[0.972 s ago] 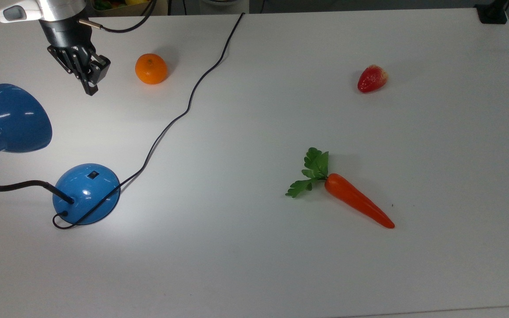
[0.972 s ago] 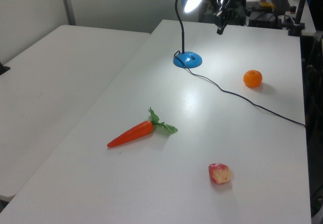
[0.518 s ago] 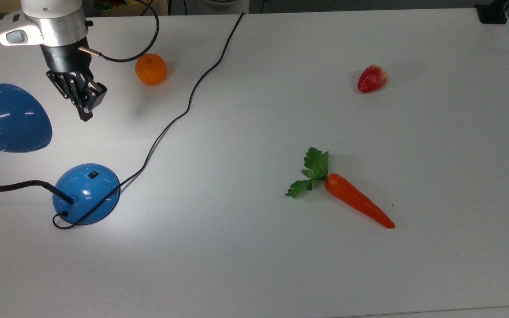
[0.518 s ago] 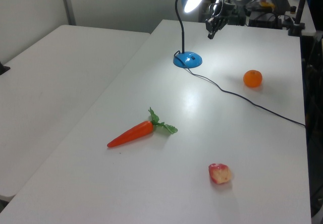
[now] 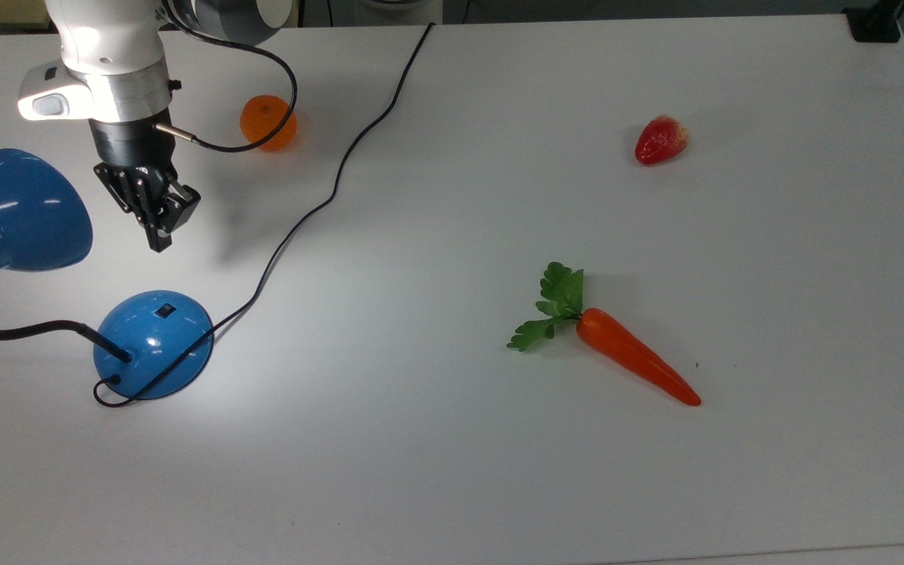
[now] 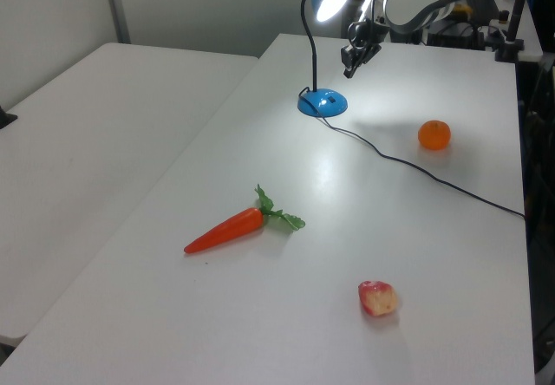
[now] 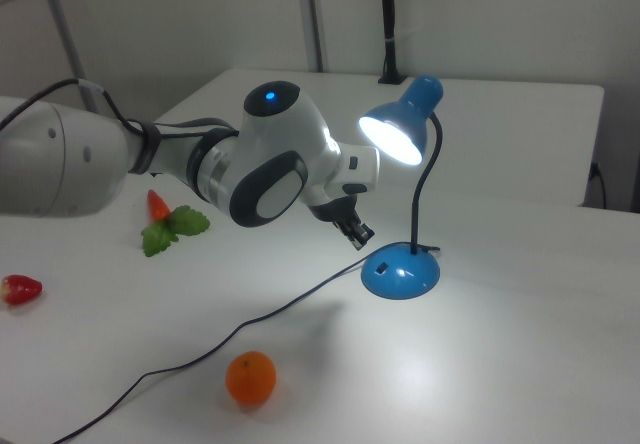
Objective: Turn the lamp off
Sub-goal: 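Move the gripper over the blue lamp base and lower toward the switch, then press down on the black switch on the lamp base with the gripper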
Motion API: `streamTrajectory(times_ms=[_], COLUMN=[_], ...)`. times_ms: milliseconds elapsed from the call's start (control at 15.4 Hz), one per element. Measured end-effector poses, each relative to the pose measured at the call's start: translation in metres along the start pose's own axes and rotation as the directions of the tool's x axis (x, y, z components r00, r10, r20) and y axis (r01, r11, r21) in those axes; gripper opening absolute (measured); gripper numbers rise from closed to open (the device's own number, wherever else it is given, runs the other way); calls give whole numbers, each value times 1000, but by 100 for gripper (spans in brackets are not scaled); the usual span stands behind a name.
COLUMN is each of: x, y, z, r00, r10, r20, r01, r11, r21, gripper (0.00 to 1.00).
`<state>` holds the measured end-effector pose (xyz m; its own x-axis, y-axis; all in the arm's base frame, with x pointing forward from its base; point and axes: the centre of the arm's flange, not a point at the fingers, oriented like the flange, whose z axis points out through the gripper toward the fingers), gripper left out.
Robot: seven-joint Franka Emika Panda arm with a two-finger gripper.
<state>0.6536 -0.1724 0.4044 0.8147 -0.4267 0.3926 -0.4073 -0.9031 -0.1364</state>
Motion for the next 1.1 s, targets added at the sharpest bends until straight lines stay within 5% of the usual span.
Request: streamTrajectory(times_ms=[583,1101], x=[-9,-4], y=[-13,-11], z=[55,56], r00=[996,994], r10=[19,9], r20=[-87,-104], r01=[-17,-8], r11=[1000,1000], r21=[16,7], gripper=[5,5])
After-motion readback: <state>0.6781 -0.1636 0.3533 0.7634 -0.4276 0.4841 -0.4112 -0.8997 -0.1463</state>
